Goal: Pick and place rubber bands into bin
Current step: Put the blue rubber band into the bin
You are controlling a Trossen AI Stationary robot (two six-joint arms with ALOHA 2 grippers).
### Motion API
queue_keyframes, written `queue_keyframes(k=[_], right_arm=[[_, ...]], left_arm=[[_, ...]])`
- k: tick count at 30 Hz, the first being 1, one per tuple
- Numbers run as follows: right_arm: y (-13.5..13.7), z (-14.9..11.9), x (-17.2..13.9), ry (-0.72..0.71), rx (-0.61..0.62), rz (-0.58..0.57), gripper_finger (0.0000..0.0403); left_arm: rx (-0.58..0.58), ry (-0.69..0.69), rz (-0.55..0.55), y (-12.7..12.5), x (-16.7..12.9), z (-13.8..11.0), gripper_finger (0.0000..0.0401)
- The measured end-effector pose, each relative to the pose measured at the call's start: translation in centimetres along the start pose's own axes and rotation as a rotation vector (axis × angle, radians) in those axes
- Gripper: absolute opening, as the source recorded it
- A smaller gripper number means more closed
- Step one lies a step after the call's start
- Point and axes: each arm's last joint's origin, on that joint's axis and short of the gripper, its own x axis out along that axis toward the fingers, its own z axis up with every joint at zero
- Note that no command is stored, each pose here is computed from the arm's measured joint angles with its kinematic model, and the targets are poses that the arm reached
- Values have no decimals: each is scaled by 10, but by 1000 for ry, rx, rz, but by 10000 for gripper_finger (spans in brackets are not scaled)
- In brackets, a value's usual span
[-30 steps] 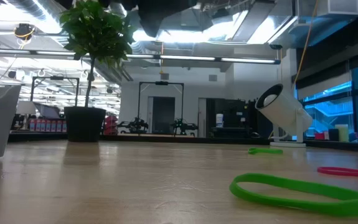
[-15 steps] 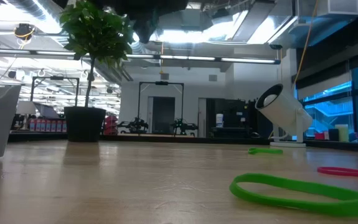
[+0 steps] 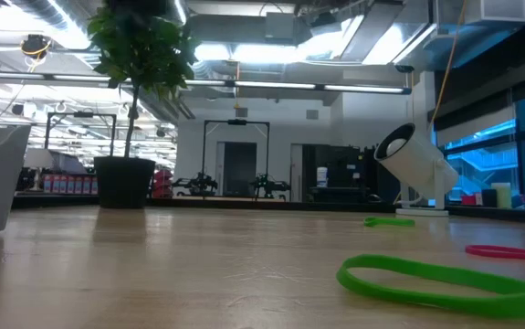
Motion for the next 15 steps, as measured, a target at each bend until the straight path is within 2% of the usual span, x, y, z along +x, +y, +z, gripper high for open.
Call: queue_keyframes(k=[4, 6, 11, 15], right_arm=[[-10, -29, 21, 54, -5, -69, 154], [-14, -46, 31, 106, 4, -69, 147], [-16, -86, 49, 193, 37, 43, 124], [-14, -110, 54, 200, 69, 136, 113]], left_arm=[[-52, 172, 48, -16, -33, -5, 2], [-99, 232, 55, -23, -45, -7, 2], [-286, 348, 28, -38, -61, -19, 2], [-401, 424, 77, -46, -59, -35, 2]])
